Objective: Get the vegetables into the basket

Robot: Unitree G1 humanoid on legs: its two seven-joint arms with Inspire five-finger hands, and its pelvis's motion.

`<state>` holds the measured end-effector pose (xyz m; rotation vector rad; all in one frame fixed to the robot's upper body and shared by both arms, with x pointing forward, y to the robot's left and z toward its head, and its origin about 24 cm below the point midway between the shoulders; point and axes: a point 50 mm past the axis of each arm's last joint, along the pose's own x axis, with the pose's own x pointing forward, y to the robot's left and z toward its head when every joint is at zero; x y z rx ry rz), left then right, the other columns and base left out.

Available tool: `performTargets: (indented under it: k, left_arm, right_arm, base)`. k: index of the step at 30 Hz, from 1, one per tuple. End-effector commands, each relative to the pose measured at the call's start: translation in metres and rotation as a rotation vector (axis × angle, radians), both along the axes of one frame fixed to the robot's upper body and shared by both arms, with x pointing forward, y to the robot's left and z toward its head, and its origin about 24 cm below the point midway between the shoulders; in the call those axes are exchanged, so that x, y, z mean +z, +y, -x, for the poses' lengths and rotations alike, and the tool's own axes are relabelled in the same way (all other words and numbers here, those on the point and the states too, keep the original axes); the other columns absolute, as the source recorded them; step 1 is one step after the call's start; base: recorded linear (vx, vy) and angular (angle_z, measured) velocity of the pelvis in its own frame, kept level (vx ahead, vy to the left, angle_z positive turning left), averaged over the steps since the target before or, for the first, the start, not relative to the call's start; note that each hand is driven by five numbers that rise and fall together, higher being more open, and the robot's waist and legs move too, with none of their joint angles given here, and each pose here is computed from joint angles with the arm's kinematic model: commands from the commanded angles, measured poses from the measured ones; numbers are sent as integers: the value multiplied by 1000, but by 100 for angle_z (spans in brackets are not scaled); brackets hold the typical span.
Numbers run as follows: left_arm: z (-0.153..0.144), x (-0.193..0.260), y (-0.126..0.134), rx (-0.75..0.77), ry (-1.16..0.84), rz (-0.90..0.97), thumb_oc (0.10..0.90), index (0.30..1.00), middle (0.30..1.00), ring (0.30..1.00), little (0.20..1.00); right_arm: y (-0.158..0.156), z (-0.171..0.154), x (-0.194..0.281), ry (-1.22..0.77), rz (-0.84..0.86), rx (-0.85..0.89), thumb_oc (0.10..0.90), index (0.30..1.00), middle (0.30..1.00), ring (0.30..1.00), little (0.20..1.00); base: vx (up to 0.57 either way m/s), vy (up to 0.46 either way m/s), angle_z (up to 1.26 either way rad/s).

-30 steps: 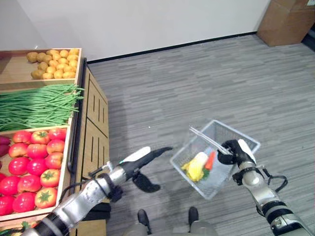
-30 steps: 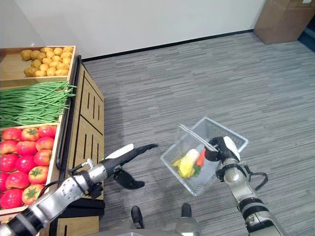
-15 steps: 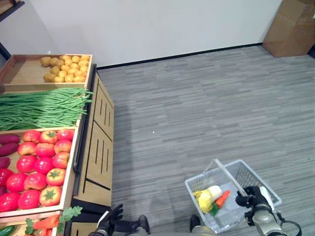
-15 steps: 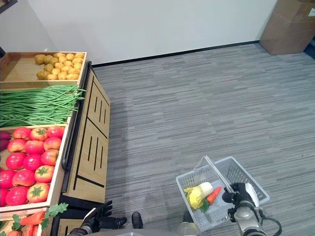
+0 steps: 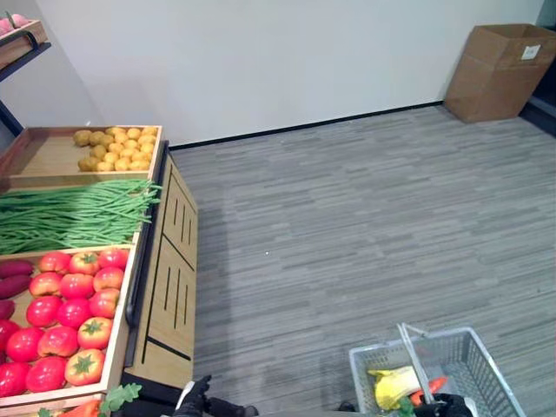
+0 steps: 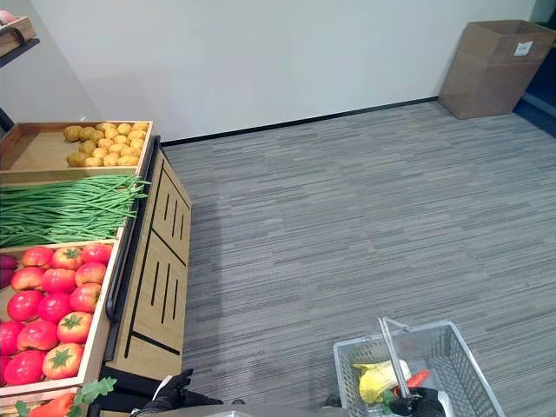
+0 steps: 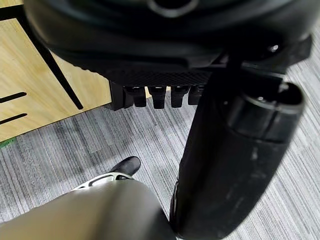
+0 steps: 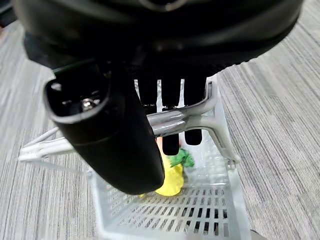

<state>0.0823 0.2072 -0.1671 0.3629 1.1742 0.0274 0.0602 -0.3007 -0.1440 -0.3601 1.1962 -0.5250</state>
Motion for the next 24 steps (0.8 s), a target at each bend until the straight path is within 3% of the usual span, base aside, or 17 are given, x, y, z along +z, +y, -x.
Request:
performTargets:
  k: [1,14,24]
  left_arm:
    - [21,-1,22,29,101,-73,900,1000,1000,1000,1000]
    - [39,-4,22,152,171,9,900,1000,1000,1000,1000]
    - [37,-5,19,156,170,49,900,1000,1000,1000,1000]
  right_arm:
    - [7,-37,4,-123,-50,-17,900,1000,1000,1000,1000]
    - [17,37,-13,259,-169,65,900,1000,1000,1000,1000]
    - [32,43,-19,340,-258,205,900,1000,1000,1000,1000]
  base:
    - [0,0,0]
    - [5,-6,5]
    - [0,0,0]
